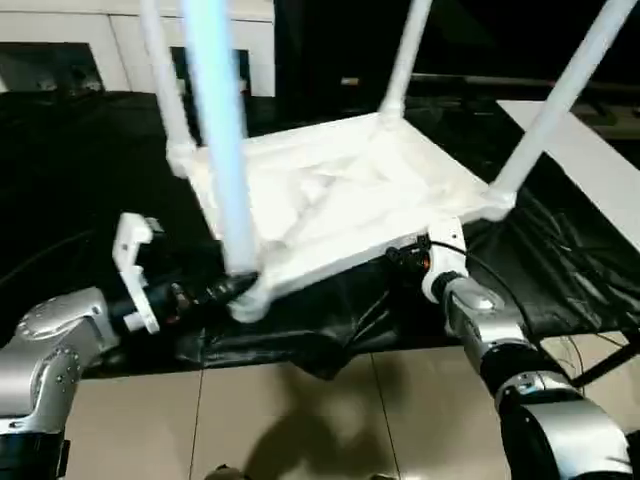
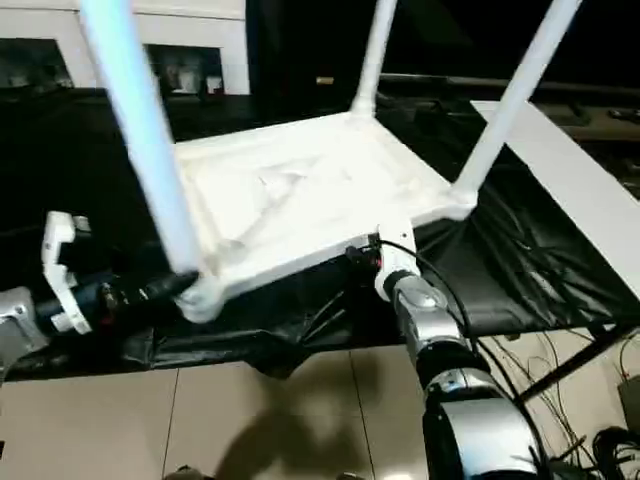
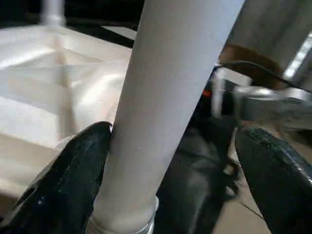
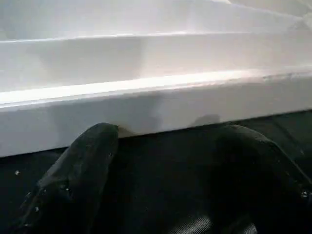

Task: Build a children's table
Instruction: Rotate table base

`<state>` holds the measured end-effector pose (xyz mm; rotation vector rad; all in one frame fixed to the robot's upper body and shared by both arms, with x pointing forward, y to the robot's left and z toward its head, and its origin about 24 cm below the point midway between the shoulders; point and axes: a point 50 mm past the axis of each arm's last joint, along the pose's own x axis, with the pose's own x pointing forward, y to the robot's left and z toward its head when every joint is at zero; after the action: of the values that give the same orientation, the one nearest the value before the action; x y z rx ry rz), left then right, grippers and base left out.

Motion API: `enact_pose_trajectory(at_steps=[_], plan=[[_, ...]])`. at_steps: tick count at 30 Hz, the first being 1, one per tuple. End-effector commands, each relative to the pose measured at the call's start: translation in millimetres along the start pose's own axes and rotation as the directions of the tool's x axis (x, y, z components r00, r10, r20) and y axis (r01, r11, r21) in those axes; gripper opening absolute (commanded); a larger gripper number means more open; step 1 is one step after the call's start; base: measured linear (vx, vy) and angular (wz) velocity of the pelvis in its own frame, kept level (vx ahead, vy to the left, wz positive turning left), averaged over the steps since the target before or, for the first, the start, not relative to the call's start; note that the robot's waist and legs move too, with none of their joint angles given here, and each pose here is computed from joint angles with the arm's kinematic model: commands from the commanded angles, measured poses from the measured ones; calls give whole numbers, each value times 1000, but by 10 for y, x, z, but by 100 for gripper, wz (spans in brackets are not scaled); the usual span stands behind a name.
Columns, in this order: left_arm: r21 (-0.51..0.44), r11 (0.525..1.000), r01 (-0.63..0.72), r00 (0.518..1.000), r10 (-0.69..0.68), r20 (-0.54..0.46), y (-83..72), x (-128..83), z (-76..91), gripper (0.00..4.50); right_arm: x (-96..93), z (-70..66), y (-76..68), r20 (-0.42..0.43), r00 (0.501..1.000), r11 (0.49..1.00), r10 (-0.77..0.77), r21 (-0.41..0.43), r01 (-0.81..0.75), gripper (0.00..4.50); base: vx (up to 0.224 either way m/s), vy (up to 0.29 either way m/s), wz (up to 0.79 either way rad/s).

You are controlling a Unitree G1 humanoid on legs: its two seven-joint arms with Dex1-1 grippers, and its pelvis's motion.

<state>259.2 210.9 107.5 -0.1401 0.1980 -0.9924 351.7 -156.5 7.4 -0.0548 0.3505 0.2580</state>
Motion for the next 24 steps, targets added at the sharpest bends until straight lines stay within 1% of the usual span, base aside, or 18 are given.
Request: enact_pose_trajectory(at_steps=[1, 2, 4, 5, 6, 7, 9, 10, 11, 13, 15, 18, 20, 22, 24], plan=[[25, 987, 157, 987, -157, 12, -155, 169, 134, 443, 57, 121, 84, 14, 999, 998, 52, -40, -52, 383, 0, 0, 0], [25, 987, 161, 987, -162, 13, -159, 175, 136, 443, 59, 124, 90, 15, 998, 998, 55, -41, -54, 383, 0, 0, 0], [36, 973, 226, 974, -226, 7, -218, 300, 162, 443, 99, 175, 202, 17, 995, 994, 98, -57, -97, 383, 0, 0, 0], [36, 973, 226, 974, -226, 7, -218, 300, 162, 443, 99, 175, 202, 17, 995, 994, 98, -57, -97, 383, 0, 0, 0], [40, 970, 241, 970, -242, 4, -234, 353, 174, 443, 116, 196, 254, 20, 993, 992, 117, -60, -115, 383, 0, 0, 0], [41, 965, 259, 966, -259, -5, -238, 422, 190, 443, 142, 227, 357, 23, 987, 986, 157, -62, -155, 383, 0, 0, 0], [45, 962, 269, 963, -269, -17, -234, 472, 196, 443, 163, 246, 487, 22, 977, 975, 210, -75, -208, 383, 0, 0, 0], [47, 962, 267, 964, -267, -18, -230, 480, 197, 443, 166, 247, 508, 21, 976, 973, 218, -79, -216, 383, 0, 0, 0], [58, 965, 255, 967, -254, -24, -208, 514, 203, 443, 179, 254, 613, 14, 967, 962, 255, -106, -252, 383, 0, 0, 0], [65, 968, 242, 970, -240, -28, -188, 530, 205, 443, 186, 258, 684, 11, 960, 953, 280, -121, -277, 383, 0, 0, 0], [94, 981, 172, 985, -169, -37, -90, 555, 201, 443, 196, 285, 868, 14, 934, 927, 358, -126, -354, 383, 0, 0, 0], [118, 983, 140, 990, -134, -53, -41, 580, 183, 443, 195, 306, 960, 20, 916, 908, 401, -137, -395, 383, 0, 0, 0], [147, 983, 111, 993, -101, -68, -7, 638, 170, 443, 192, 311, 1012, 17, 902, 892, 431, -155, -424, 383, 0, 0, 0], [160, 982, 97, 994, -87, -69, 8, 683, 171, 443, 191, 308, 1021, 13, 900, 888, 437, -166, -429, 383, 0, 0, 0], [178, 980, 85, 995, -74, -67, 24, 793, 175, 443, 187, 290, 1009, 5, 898, 885, 440, -172, -433, 383, 0, 0, 0]])
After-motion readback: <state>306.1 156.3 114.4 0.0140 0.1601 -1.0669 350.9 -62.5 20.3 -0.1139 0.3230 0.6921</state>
